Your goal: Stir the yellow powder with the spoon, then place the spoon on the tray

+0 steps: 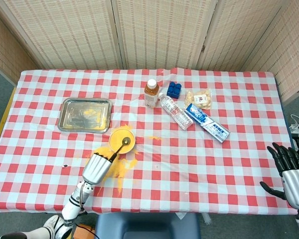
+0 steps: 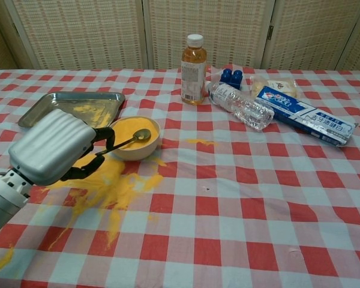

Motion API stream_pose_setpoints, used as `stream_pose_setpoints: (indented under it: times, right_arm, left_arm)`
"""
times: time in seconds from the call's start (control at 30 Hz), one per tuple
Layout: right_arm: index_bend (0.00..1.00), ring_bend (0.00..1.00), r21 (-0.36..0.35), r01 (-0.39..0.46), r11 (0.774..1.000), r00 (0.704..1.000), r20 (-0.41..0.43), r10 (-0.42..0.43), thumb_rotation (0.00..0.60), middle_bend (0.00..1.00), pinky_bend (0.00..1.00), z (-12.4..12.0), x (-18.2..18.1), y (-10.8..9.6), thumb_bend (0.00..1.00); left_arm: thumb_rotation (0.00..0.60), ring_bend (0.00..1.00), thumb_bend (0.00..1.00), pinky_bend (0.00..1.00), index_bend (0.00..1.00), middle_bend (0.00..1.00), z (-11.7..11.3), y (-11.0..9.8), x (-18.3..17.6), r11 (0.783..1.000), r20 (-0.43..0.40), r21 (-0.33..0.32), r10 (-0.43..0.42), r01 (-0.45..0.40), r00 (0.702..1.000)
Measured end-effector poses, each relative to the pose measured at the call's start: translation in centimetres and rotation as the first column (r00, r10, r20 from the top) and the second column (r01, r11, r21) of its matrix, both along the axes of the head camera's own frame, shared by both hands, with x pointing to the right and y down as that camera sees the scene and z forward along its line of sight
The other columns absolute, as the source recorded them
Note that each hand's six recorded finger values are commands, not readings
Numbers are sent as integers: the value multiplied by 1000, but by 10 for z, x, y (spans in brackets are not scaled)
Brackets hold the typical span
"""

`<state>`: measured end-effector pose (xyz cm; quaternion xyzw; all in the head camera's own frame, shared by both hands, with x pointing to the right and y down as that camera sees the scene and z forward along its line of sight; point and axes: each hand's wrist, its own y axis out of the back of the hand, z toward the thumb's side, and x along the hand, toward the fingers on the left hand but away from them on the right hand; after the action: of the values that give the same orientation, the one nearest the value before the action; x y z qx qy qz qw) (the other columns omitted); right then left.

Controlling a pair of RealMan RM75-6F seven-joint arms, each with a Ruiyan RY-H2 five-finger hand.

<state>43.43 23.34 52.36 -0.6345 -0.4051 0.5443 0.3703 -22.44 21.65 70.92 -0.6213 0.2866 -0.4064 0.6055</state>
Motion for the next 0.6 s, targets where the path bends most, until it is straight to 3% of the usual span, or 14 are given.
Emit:
stream_pose_setpoints:
  times: [0.6]
  right_arm:
    - [0, 0, -2, -3, 1000, 1000, 0, 3, 600, 0, 0, 0, 1, 0, 64]
  left_arm:
    - [600, 1000, 433, 1000, 428, 1000, 5, 0, -2, 1000, 24, -1, 5, -5, 1000]
